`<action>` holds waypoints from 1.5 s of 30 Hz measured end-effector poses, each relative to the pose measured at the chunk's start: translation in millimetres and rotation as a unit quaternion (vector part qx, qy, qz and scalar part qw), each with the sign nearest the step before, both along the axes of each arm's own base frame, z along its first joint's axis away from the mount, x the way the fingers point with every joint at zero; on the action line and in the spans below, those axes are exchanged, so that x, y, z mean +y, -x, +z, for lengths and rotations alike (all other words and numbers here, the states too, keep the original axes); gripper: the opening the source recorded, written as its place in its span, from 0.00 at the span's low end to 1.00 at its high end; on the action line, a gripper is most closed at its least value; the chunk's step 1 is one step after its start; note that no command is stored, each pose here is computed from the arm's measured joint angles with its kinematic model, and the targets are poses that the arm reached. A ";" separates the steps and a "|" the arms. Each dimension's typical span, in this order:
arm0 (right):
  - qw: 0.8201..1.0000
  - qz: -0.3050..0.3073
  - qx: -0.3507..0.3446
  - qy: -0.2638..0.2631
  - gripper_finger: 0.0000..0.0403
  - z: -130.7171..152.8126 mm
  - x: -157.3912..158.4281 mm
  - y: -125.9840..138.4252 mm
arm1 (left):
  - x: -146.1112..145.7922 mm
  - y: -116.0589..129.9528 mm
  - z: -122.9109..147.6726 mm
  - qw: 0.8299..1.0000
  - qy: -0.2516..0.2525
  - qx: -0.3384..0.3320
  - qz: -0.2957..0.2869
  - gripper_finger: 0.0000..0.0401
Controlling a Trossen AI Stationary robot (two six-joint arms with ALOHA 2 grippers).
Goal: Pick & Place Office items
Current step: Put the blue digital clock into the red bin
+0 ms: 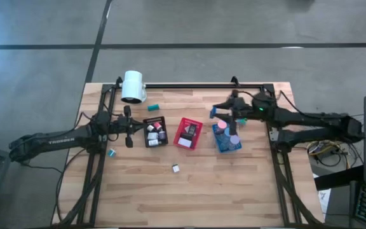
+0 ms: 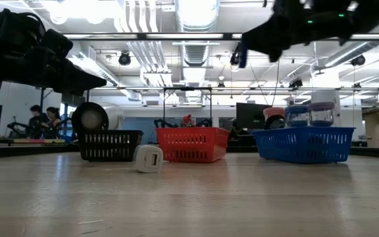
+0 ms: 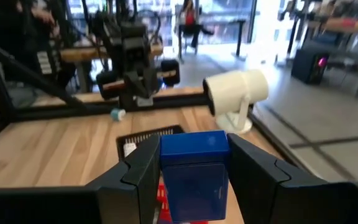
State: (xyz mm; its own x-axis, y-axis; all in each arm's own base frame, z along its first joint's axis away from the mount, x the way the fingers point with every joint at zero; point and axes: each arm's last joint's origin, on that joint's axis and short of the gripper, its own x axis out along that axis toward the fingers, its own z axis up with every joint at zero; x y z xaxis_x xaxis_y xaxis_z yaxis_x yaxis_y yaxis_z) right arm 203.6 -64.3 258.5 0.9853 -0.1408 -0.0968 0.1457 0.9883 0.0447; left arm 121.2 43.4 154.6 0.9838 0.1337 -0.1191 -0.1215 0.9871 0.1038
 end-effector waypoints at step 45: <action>0.891 0.061 0.440 -0.099 0.37 -70.4 -21.2 -201.2 | 0.0 0.0 -0.2 1.000 0.008 0.000 0.001 0.03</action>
